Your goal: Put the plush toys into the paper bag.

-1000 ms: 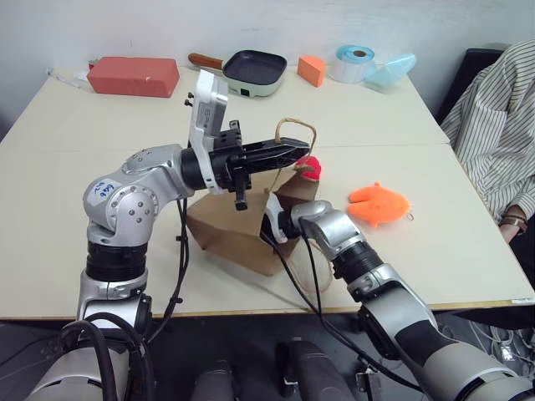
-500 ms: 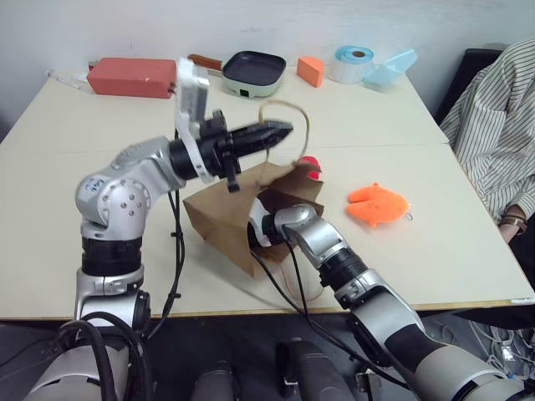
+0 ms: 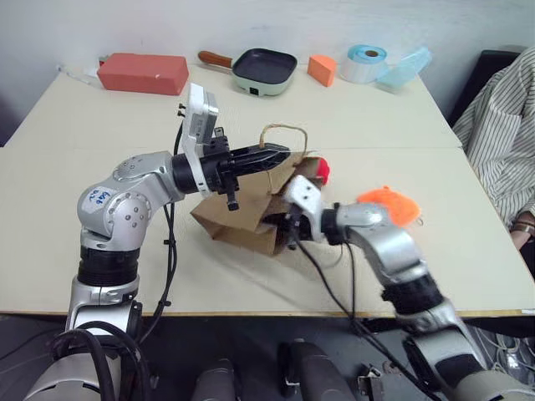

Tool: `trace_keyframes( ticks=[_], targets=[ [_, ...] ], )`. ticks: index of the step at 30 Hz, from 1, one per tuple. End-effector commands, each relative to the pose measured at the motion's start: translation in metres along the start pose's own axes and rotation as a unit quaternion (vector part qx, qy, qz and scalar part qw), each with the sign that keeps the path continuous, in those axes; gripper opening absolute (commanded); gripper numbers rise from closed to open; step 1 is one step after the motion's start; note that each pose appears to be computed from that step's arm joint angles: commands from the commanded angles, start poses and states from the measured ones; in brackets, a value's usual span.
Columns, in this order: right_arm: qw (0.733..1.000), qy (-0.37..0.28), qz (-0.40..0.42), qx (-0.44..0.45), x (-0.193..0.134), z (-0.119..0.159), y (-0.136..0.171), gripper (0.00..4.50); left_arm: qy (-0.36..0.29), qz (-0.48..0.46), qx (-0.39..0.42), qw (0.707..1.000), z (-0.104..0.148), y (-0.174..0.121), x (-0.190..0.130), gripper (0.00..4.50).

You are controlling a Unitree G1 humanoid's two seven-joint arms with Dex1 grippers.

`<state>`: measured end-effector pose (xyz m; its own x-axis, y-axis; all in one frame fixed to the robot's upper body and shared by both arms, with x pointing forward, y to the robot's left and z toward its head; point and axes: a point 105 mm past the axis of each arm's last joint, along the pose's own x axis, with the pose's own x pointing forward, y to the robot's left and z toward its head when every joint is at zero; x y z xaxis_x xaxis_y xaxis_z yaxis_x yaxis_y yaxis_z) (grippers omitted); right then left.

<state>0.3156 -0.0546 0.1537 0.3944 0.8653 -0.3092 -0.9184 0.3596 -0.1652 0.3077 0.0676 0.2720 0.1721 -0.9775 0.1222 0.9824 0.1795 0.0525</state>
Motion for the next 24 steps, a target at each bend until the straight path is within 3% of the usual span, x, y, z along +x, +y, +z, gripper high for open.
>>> trace_keyframes(
  ticks=[1, 4, 7, 9, 11, 14, 18, 23, 24],
  targets=[
    [0.999, -0.035, -0.023, 0.031, -0.047, 0.013, 0.012, 0.04, -0.002, -0.014, 0.024, 1.000, 0.009, -0.004, 0.000, 0.00],
    [0.992, -0.049, -0.092, 0.076, -0.091, 0.012, 0.003, 0.04, 0.001, -0.021, 0.022, 1.000, 0.008, -0.005, 0.001, 0.00],
    [0.974, -0.032, -0.202, 0.096, -0.134, 0.003, -0.024, 0.59, 0.006, -0.027, 0.022, 0.999, 0.005, -0.006, 0.001, 0.00],
    [0.962, 0.004, -0.263, 0.071, -0.159, -0.006, -0.039, 1.23, 0.007, -0.029, 0.021, 0.999, 0.004, -0.007, 0.001, 0.00],
    [0.946, 0.094, -0.310, -0.021, -0.180, -0.022, -0.053, 1.92, 0.007, -0.031, 0.022, 0.999, 0.004, -0.007, 0.003, 0.00],
    [0.918, 0.197, -0.304, -0.160, -0.188, -0.041, -0.063, 3.01, 0.008, -0.035, 0.023, 0.999, 0.005, -0.007, 0.004, 0.00],
    [0.892, 0.240, -0.285, -0.255, -0.183, -0.050, -0.075, 4.40, 0.006, -0.033, 0.027, 0.999, 0.010, -0.005, 0.004, 0.00],
    [0.878, 0.242, -0.276, -0.309, -0.164, -0.059, -0.088, 4.40, 0.003, -0.030, 0.032, 0.999, 0.013, -0.004, 0.003, 0.00],
    [0.877, 0.239, -0.280, -0.310, -0.159, -0.062, -0.093, 4.21, 0.003, -0.028, 0.033, 0.999, 0.014, -0.004, 0.003, 0.00]
  ],
)
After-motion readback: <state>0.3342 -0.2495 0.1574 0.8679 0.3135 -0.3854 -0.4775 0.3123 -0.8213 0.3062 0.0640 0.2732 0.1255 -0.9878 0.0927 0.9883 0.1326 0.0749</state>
